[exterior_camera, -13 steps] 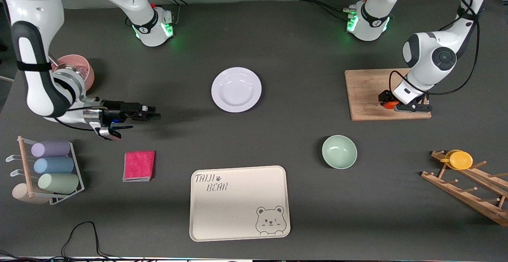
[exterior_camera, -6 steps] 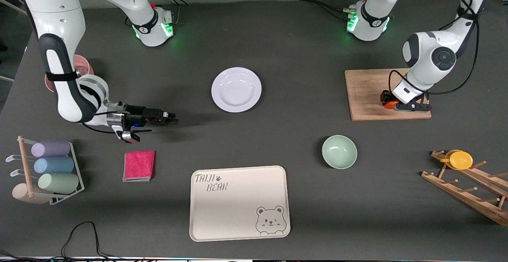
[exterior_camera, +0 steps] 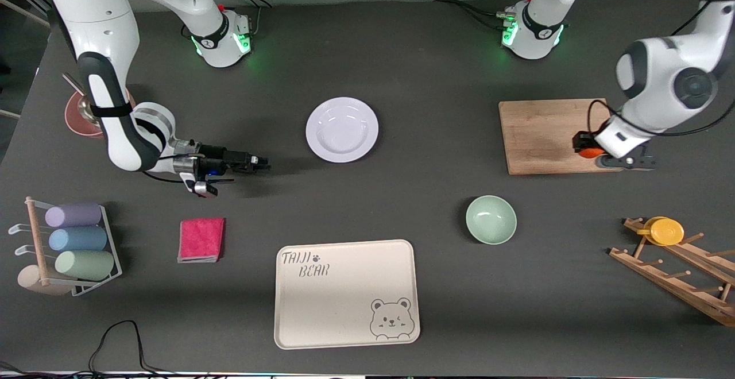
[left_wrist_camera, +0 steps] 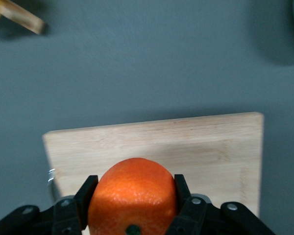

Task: Place orange and plate with both arms
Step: 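Lift the orange with the left gripper and carry it over the plate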

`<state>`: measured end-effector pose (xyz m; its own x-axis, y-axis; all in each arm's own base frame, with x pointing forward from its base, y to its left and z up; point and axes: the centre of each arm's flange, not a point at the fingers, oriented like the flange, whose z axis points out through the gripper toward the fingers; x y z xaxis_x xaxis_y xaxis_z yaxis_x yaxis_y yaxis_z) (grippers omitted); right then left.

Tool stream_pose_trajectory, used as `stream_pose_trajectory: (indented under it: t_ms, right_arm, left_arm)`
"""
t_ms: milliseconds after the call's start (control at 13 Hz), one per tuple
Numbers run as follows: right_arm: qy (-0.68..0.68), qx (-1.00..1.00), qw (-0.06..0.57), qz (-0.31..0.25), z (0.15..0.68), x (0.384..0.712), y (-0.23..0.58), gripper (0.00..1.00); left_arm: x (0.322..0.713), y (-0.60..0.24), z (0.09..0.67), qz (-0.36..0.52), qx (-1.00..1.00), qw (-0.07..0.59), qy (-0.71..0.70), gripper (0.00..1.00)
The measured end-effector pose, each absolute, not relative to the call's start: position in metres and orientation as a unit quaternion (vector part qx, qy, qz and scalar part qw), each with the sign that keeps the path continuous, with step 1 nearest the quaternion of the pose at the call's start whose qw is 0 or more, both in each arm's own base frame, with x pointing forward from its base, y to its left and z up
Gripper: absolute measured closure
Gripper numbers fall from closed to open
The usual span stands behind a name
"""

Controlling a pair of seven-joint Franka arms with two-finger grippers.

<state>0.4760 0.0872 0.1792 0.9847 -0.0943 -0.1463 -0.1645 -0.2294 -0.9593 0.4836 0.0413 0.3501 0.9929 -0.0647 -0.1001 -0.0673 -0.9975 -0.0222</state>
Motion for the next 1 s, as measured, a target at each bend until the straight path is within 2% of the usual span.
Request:
stream_pose_trajectory:
  t_ms: [154,386,618,1004]
  right_arm:
    - [0.086,-0.785,0.613,0.033,0.165,0.455,0.085,0.00]
    - [0.079,-0.786,0.613,0.030,0.148,0.424,0.082,0.00]
    - [0.066,-0.784,0.617,0.013,0.137,0.401,0.083,0.00]
    - [0.046,-0.780,0.624,-0.001,0.129,0.379,0.092,0.00]
  left_arm:
    - [0.495,0.037,0.419,0.046,-0.998,0.016,0.030,0.32]
    - [0.499,-0.016,0.477,0.050,-0.998,0.030,0.005,0.32]
    - [0.487,-0.135,0.504,0.043,-0.998,0.046,-0.030,0.32]
    - [0.431,-0.331,0.506,0.017,-0.996,0.031,-0.087,0.32]
